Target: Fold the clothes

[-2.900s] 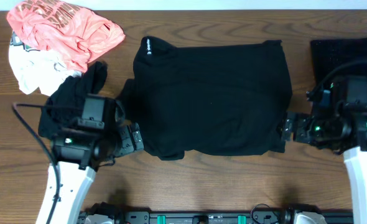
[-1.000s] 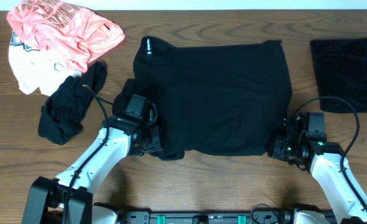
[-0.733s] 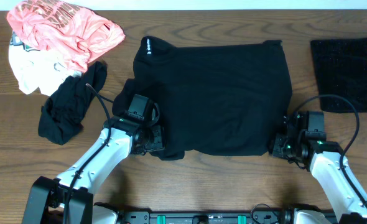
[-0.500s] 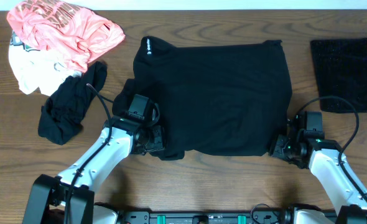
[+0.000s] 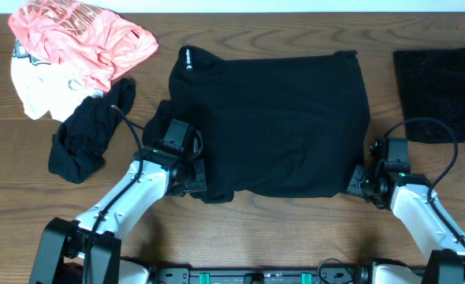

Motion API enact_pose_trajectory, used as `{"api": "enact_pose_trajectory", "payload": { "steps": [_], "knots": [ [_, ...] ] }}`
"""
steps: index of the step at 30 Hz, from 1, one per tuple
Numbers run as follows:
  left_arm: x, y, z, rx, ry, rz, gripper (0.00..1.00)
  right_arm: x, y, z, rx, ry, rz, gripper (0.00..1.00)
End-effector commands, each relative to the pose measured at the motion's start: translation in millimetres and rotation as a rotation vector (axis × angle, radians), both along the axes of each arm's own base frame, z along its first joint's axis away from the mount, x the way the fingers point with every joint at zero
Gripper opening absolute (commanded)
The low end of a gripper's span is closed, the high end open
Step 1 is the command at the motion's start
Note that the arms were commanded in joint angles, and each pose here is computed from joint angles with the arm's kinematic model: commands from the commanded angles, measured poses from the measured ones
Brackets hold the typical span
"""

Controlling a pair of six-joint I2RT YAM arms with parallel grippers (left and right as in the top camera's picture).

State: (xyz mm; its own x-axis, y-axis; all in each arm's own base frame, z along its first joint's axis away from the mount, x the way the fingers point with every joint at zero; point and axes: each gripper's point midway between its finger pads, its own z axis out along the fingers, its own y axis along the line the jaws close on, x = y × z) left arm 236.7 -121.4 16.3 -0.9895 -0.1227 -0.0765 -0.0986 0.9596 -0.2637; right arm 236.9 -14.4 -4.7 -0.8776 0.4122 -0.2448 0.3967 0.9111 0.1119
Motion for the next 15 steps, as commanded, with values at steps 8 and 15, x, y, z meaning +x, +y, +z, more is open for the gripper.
{"api": "enact_pose_trajectory", "payload": {
  "steps": [8, 15],
  "knots": [
    [-3.6, 0.6, -3.3, 0.004, 0.01, -0.015, 0.09, -6.3, 10.2, -9.2, 0.056, 0.035, 0.0, 0.01],
    [5.0, -2.4, 24.8, -0.018, -0.065, -0.031, 0.06, 15.8, 11.7, 21.0, 0.067, -0.019, 0.017, 0.01]
  ]
}}
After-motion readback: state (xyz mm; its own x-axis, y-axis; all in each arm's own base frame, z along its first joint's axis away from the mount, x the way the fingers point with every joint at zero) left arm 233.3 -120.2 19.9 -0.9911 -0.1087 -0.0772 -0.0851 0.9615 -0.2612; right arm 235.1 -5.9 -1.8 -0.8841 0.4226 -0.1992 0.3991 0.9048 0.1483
